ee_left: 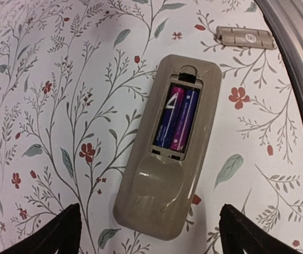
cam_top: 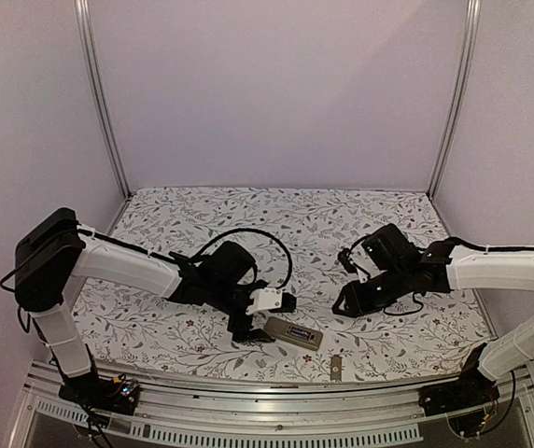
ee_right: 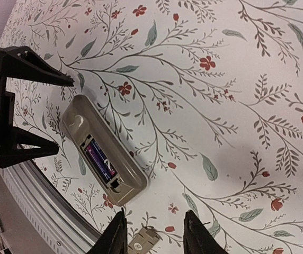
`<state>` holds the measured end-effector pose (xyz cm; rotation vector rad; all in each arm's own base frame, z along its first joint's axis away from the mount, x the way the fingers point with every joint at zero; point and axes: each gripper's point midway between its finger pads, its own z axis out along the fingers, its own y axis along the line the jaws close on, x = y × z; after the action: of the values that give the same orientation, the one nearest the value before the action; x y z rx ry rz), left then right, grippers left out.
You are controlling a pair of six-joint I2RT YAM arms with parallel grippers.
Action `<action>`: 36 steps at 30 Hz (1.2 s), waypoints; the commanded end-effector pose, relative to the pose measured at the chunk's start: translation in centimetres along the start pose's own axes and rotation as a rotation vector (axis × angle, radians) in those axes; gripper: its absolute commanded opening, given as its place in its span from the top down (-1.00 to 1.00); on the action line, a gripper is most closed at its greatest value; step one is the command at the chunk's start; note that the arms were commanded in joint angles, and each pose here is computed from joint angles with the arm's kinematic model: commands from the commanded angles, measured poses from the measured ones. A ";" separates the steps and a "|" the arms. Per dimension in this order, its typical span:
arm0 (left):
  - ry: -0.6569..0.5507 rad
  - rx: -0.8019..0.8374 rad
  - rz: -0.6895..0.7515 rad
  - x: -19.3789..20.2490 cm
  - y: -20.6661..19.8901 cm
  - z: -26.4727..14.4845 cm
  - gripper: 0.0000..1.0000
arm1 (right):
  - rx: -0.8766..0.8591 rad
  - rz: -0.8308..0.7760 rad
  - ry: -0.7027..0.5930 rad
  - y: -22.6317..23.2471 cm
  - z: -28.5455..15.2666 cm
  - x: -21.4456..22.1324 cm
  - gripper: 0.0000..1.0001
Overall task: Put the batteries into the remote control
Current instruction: Pick up the battery cover at the center of the board.
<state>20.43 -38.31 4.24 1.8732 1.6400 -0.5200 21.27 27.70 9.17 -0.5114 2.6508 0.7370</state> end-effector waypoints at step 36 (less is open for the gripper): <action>0.153 -0.050 -0.161 2.4 -1.9 -0.5 -0.50 | -0.275 -0.545 0.004 8.0 -1.6 1.2 0.22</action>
<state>19.54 -37.59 1.49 1.8098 1.8652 -0.4368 15.82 29.42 7.82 -0.9366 2.5656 0.8806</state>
